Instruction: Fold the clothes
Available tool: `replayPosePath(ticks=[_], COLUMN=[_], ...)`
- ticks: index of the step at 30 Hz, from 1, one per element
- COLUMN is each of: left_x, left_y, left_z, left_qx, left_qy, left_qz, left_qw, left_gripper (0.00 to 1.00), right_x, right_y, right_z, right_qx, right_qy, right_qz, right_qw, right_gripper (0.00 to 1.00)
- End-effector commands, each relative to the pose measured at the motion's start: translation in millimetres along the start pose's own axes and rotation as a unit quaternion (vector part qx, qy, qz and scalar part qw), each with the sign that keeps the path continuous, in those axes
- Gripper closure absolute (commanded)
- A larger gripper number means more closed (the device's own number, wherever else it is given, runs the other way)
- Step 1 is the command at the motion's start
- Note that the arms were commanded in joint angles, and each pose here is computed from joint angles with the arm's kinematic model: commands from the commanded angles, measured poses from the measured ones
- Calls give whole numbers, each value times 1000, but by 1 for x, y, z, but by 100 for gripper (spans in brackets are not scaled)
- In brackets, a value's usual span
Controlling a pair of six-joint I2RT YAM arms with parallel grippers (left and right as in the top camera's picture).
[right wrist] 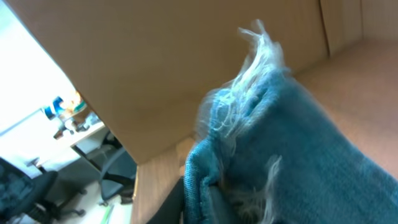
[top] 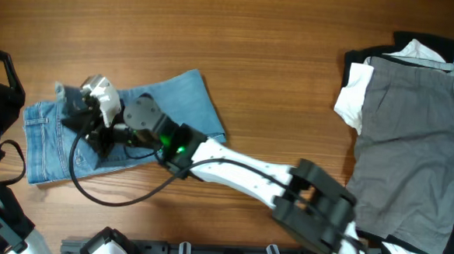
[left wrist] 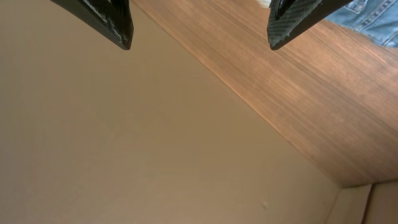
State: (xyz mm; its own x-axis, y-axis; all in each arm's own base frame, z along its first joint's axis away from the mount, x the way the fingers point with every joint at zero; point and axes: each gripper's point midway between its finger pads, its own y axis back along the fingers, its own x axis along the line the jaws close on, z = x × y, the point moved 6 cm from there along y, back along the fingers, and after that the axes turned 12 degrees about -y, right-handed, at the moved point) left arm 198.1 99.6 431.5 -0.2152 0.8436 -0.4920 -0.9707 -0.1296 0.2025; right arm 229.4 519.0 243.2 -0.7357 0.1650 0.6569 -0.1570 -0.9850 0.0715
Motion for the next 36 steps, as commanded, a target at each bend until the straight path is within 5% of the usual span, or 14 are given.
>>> replayPosePath(ticks=[1, 11, 17, 21, 24, 26, 32, 36], left_x=[-9, -8, -5, -2, -1, 3, 37, 63], left_y=[4, 4, 4, 5, 5, 4, -4, -15], left_z=[3, -1, -15, -26, -31, -34, -61, -82], left_qx=[-2, 8, 44, 74, 86, 94, 174, 251], left_qy=[-2, 3, -19, -20, -18, -11, 27, 53], left_qz=[-20, -16, -16, -15, -11, 1, 95, 146], left_qw=[1000, 1000, 999, 997, 996, 996, 980, 956], left_gripper=[31, 29, 27, 27, 22, 0, 0, 0], right_x=[-30, -96, -163, -193, -205, -212, -220, -222], right_y=[-6, 91, 204, 240, 248, 248, 240, 229], right_z=[-13, 32, 50, 36, 22, 11, -14, -34], right_qx=[1, 140, 199, 225, 253, 268, 306, 336], right_qy=[-53, 6, -96, -169, -187, -199, -229, -214], right_qz=[-43, -194, -351, -372, -356, -358, -319, -303], right_qw=[998, 971, 910, 884, 880, 872, 867, 866], right_gripper=[7, 0, 1, 6, 13, 14, 19, 6])
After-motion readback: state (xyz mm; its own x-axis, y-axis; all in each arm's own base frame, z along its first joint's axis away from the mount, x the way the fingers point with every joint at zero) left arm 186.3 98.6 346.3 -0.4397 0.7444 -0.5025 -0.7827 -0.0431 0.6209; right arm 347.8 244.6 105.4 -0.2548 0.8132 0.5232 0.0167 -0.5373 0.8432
